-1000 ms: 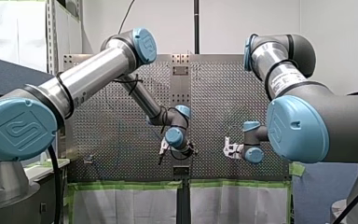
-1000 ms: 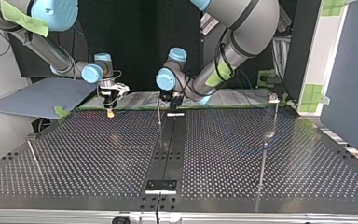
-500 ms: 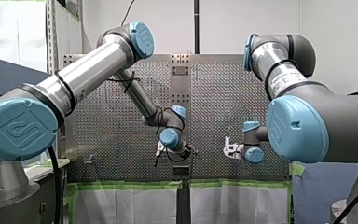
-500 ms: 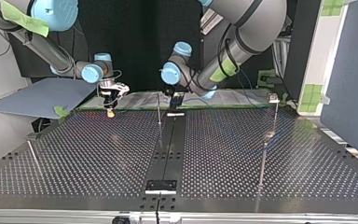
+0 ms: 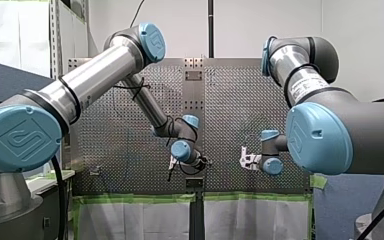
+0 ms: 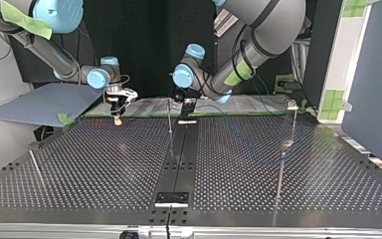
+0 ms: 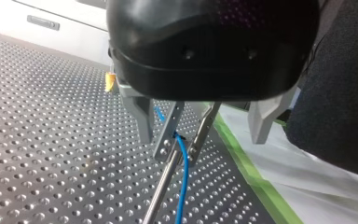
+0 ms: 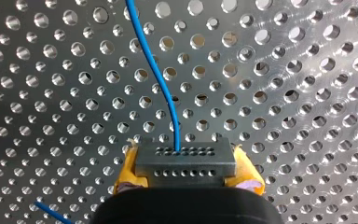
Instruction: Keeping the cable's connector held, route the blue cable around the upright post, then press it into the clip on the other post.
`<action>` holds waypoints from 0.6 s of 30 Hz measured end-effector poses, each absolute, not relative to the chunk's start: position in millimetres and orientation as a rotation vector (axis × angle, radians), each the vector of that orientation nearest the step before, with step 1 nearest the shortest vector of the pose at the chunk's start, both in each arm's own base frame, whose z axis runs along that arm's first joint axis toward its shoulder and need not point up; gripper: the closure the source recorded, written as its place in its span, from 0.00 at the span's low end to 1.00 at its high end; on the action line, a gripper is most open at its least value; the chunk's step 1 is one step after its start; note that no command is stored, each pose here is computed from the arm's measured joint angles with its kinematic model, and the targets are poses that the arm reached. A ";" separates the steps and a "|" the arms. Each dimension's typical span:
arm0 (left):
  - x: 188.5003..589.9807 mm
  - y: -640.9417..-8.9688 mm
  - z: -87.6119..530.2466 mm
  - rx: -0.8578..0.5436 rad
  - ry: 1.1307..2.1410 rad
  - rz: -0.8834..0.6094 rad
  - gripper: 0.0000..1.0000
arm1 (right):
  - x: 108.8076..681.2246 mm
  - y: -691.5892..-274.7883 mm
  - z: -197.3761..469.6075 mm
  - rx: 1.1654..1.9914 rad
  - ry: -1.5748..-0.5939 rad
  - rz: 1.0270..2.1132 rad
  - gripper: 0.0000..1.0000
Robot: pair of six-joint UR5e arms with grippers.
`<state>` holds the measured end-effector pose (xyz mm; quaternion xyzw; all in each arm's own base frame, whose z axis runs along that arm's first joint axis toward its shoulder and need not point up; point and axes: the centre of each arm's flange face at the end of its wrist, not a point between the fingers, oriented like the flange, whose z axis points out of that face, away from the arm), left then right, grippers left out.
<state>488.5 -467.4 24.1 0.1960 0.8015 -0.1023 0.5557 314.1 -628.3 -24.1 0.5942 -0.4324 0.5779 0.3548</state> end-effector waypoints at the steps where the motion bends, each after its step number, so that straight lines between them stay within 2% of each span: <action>1: 488.4 -467.5 24.1 0.462 1.893 -0.242 0.00 | 314.0 -628.3 -24.1 1.536 -1.118 1.494 1.00; 18: 489.0 -466.8 24.1 0.451 1.895 -0.244 0.00 | 313.6 -628.4 -24.4 1.536 -1.122 1.495 1.00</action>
